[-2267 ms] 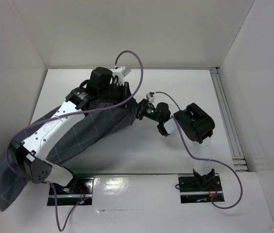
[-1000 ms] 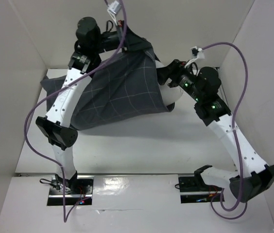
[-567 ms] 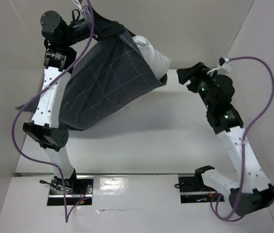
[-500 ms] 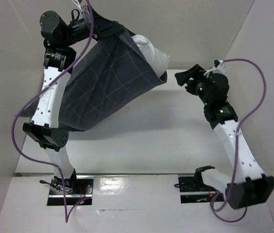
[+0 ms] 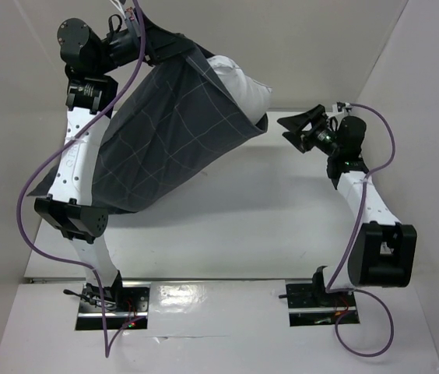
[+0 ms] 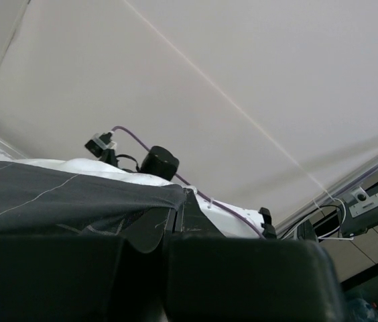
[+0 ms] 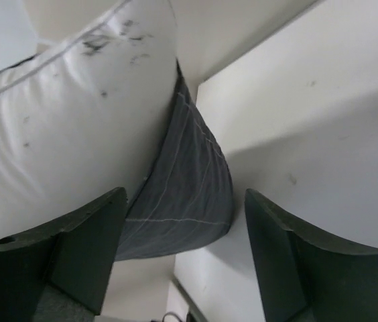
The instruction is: Put the pillow into the pillowcase
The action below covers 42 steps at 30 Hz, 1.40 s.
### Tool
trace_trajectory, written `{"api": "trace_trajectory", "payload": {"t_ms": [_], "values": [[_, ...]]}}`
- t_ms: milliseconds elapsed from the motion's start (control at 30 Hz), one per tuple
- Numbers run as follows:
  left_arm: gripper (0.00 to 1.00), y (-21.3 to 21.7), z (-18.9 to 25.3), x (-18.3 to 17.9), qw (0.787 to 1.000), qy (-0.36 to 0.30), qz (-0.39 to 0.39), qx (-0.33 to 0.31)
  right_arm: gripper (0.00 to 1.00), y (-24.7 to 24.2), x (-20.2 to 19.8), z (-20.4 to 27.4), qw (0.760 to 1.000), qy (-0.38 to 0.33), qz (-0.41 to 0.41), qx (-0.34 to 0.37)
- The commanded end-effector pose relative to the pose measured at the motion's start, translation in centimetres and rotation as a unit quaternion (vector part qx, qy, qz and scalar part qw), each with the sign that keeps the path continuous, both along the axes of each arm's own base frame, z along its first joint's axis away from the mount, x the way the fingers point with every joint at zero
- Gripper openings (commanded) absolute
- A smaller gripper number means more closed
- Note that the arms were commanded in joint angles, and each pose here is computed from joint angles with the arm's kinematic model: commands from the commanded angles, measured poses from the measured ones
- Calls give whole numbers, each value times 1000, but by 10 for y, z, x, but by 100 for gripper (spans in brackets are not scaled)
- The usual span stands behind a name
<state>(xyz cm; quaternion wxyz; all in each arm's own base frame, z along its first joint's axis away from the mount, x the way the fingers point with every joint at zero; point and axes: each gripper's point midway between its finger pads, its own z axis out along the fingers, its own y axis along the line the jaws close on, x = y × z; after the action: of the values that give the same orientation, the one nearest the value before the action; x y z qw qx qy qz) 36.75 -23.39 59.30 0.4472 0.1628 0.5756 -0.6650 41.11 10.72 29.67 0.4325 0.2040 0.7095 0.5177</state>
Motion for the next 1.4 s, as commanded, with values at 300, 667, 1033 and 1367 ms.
{"api": "trace_trajectory", "payload": {"t_ms": [300, 667, 1033, 1367], "values": [[0, 12, 56, -56, 993, -111, 6, -33, 73, 51, 0, 11, 992, -45, 113, 19], [0, 20, 52, -46, 994, -107, 21, -29, 73, 23, -7, 24, 996, -53, 66, 13], [0, 21, 53, -47, 994, -102, 22, -35, 73, 47, -5, 35, 992, -71, 107, -17], [0, 21, 53, -49, 994, -106, 23, -33, 39, 69, 8, -5, 990, -34, 129, -51]]}}
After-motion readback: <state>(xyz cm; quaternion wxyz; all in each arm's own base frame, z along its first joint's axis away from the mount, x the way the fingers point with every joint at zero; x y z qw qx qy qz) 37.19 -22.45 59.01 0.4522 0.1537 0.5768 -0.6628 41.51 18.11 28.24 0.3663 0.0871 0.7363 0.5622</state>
